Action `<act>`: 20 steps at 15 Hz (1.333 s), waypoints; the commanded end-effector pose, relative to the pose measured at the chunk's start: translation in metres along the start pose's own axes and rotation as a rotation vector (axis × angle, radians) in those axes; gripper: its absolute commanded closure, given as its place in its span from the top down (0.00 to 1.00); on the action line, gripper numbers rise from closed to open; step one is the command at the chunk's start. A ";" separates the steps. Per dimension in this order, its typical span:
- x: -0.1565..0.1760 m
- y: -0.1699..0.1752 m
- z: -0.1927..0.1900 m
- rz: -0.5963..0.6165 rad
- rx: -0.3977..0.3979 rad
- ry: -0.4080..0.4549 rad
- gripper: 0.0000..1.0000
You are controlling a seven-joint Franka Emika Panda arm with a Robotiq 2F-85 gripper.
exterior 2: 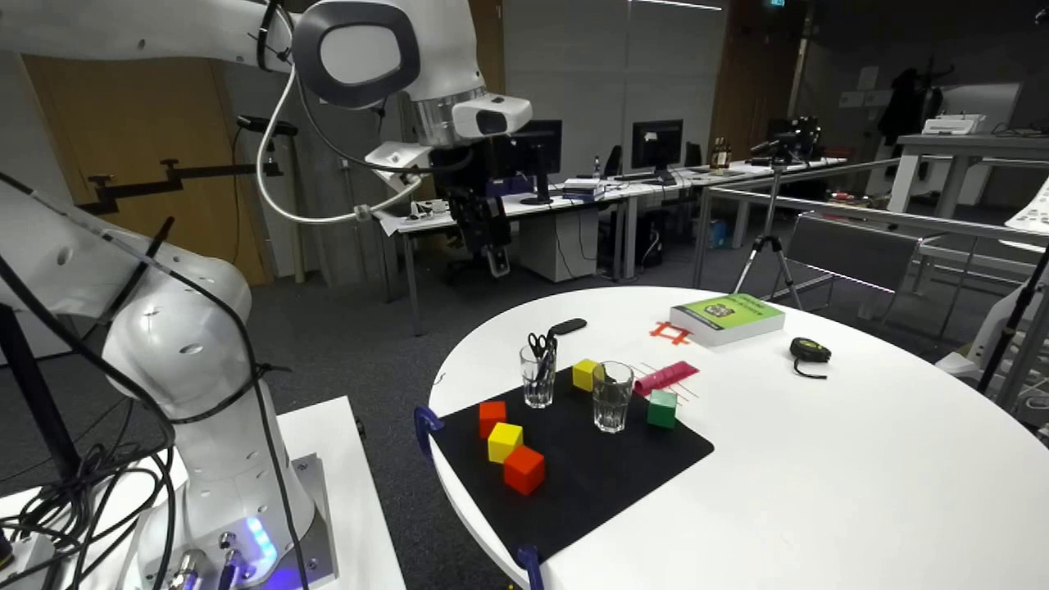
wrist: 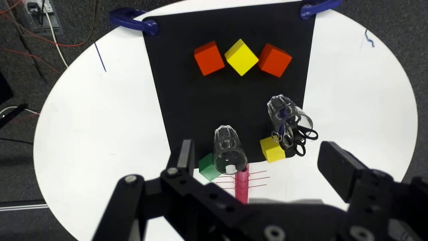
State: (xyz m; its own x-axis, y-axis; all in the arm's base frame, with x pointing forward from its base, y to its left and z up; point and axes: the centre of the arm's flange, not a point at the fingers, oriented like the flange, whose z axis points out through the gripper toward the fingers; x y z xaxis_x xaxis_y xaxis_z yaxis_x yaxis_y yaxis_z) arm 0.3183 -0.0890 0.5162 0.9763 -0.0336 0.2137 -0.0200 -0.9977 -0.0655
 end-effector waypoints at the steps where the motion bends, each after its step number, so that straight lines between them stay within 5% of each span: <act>1: 0.042 -0.025 0.018 0.027 -0.001 0.013 1.00; 11: 0.119 -0.076 0.073 0.199 -0.001 0.034 1.00; 20: 0.135 -0.120 0.136 0.269 0.000 -0.050 1.00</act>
State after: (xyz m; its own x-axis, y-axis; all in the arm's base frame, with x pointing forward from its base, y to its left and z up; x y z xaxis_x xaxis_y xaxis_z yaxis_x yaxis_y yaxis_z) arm 0.4645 0.0223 0.4305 0.9478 -0.2841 0.1444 -0.2741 -0.9579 -0.0857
